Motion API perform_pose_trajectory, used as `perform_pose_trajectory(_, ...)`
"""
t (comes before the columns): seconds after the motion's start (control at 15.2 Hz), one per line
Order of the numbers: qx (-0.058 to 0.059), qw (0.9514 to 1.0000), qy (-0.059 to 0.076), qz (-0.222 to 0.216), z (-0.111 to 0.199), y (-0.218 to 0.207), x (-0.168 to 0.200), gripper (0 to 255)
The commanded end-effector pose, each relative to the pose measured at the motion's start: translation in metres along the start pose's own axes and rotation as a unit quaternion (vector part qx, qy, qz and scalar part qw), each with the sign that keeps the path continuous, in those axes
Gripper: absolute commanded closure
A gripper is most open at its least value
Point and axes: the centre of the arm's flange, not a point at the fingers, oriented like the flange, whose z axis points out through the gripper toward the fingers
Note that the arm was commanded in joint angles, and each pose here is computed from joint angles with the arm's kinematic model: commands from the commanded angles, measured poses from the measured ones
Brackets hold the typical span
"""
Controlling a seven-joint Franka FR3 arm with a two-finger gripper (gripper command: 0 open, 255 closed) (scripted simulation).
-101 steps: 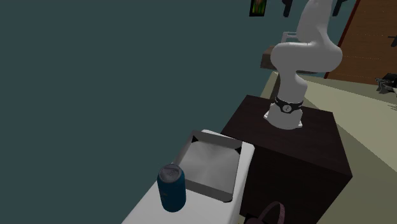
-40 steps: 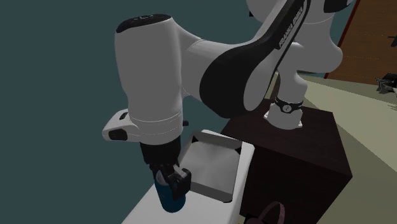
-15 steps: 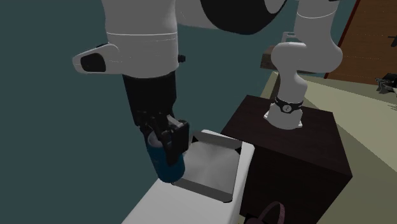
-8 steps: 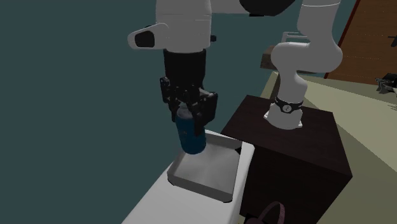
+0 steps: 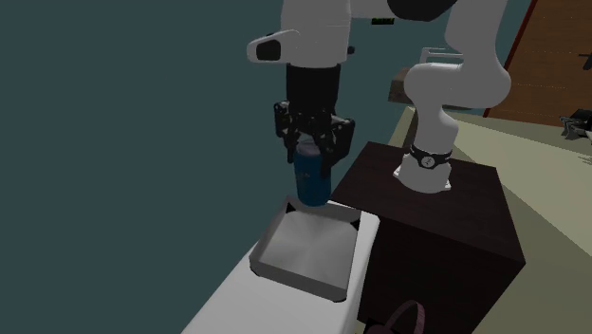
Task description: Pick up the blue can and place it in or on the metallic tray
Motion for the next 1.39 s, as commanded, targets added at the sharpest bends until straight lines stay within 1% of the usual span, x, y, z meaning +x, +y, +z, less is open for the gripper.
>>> perform_pose_trajectory(0.0, 0.000, 1.0000, 0.000, 0.000, 0.010, -0.001, -0.002, 255)
perform_pose_trajectory(0.92, 0.000, 1.0000, 0.000, 0.000, 0.084, -0.002, -0.003, 255)
perform_pose_trajectory(1.32, 0.000, 1.0000, 0.000, 0.000, 0.086, -0.002, -0.003, 255)
